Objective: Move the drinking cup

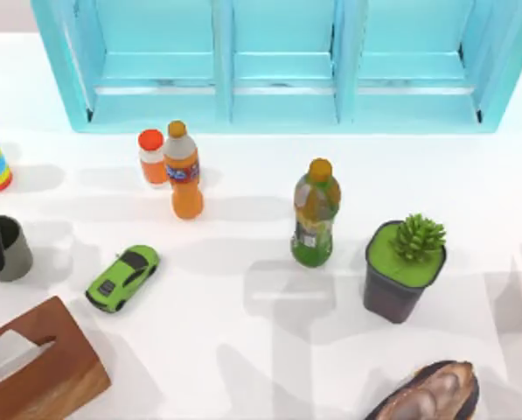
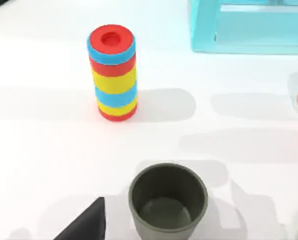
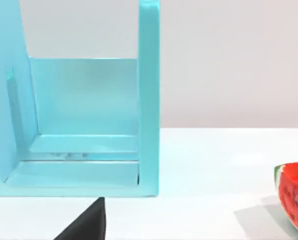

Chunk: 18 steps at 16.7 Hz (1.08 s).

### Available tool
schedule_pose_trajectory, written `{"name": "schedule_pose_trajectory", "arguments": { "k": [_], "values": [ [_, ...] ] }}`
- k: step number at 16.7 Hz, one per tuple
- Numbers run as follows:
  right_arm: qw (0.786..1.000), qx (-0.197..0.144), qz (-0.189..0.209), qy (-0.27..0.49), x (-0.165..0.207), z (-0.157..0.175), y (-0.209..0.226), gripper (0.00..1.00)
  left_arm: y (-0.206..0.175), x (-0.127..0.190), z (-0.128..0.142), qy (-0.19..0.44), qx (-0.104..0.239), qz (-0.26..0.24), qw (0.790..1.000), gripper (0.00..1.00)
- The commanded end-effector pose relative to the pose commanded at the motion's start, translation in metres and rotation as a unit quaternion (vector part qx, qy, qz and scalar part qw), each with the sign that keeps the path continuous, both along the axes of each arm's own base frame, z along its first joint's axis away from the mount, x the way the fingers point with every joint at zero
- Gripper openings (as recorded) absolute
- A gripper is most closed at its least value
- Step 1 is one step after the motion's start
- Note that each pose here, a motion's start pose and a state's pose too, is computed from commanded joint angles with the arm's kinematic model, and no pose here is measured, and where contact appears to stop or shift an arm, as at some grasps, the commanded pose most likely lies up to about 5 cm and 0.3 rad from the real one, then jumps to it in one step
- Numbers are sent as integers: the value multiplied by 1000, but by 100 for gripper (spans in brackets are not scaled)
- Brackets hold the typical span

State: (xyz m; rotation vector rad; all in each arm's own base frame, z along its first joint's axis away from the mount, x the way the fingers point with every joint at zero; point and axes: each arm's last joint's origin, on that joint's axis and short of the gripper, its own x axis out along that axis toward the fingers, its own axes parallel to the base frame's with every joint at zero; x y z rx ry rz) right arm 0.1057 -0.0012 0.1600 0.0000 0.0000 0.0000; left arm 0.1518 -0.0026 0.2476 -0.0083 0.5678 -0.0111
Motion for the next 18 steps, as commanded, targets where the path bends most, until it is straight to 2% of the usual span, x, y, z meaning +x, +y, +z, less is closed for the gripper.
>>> {"name": "schedule_pose_trajectory", "arguments": {
  "k": [4,10,14,18],
  "values": [
    [1000,0,0,0,0,0,0,100,-2,62,19,180,3,-3,984,100],
    [1000,0,0,0,0,0,0,100,-8,148,12,382,9,-6,924,100],
    [1000,0,0,0,0,0,0,100,-11,186,-5,461,11,-7,887,100],
    [1000,0,0,0,0,0,0,100,-12,197,-9,481,12,-8,877,100]
  ]
}}
